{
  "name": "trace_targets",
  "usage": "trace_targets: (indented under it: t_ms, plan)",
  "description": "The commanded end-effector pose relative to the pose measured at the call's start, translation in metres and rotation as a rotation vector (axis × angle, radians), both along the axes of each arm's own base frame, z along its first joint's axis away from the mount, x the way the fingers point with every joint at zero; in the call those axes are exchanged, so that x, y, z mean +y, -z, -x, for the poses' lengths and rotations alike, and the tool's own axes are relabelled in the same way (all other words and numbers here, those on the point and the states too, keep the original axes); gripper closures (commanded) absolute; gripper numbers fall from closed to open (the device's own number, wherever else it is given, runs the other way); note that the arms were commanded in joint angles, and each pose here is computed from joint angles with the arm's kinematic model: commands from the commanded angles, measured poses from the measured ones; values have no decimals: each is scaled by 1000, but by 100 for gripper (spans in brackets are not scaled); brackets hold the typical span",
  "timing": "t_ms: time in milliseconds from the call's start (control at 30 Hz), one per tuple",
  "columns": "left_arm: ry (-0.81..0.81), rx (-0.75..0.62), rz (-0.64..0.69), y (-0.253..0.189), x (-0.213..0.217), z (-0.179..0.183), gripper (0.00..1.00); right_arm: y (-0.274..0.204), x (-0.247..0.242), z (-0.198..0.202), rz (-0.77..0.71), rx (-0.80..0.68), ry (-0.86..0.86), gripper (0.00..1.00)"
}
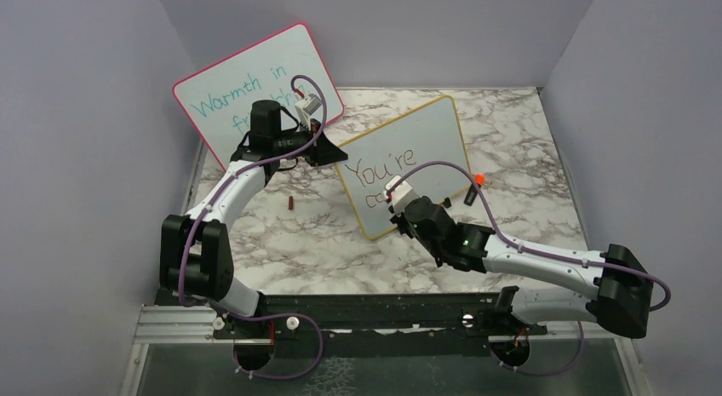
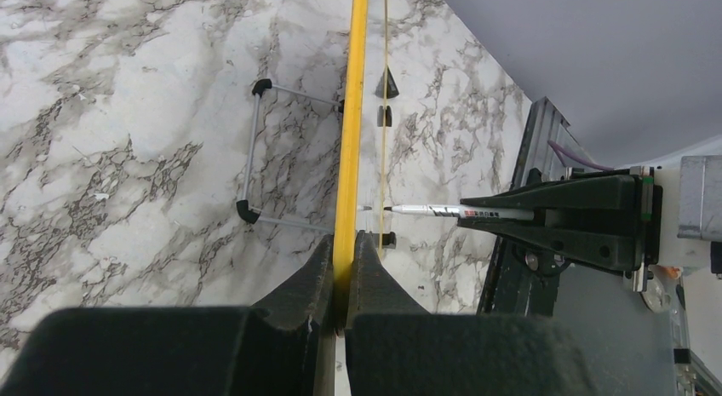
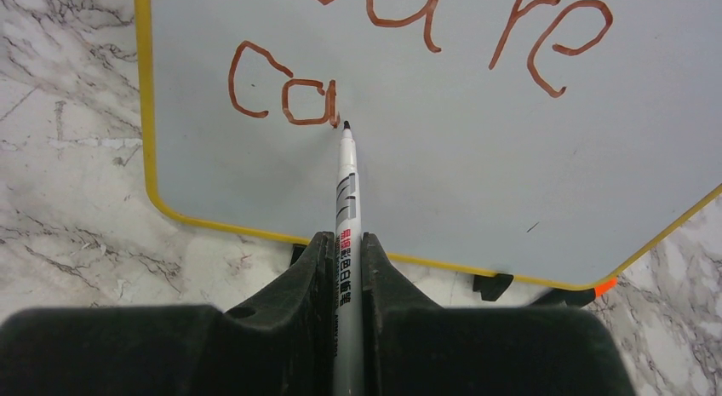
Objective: Write a sentence on the whiteboard
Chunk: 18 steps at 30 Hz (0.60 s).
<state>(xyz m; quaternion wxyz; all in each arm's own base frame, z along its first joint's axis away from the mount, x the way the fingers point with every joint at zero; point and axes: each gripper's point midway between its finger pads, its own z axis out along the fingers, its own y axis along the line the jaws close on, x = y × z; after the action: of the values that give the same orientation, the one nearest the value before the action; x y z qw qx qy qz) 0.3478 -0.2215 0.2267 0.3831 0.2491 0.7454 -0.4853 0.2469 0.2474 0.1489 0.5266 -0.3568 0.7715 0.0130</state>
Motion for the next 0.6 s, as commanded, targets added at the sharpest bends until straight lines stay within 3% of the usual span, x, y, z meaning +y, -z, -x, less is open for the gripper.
trace_targets:
  t_ms: [0, 567]
  plan:
    - [-29, 99, -110, 47, 14, 6, 100, -8, -4, 1, -27, -4, 8, 99]
    - [-40, 88, -107, 42, 23, 3, 100, -20, 14, -9, -75, -52, -13, 99]
